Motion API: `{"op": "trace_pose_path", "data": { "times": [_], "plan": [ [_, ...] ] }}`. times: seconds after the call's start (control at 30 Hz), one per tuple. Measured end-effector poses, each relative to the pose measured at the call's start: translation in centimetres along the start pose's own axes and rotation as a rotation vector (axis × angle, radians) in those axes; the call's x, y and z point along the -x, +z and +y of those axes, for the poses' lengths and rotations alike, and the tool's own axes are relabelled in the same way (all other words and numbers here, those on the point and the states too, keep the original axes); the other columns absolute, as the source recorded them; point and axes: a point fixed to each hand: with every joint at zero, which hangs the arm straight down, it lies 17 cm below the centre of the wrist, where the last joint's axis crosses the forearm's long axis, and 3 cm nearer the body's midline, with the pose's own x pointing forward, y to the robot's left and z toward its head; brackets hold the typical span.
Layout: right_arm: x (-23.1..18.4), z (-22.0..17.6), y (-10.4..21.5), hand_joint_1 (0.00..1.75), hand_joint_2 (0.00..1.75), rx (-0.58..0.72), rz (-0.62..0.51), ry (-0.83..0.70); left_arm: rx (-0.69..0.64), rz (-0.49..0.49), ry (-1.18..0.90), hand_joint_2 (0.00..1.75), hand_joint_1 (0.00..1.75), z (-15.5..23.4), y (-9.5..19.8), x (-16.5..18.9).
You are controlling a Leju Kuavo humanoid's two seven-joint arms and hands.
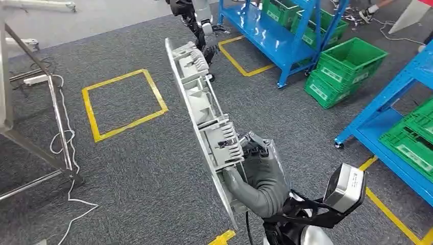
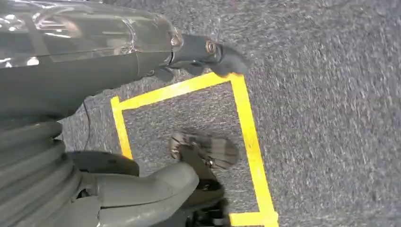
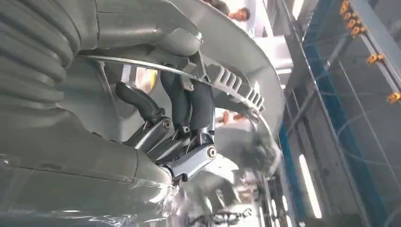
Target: Take the parts from the cabinet and place them on the table.
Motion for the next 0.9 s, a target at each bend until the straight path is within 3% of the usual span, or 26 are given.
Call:
{"op": "trace_pose_path", "data": {
  "times": [0.9],
  "plan": [
    [-0.62, 0.29, 0.15, 1.75, 1.75, -0.052, -0.012, -0.031, 0.015, 0.000, -0.012, 1.75, 0.00, -0.68, 0.19, -0.06]
  ]
}}
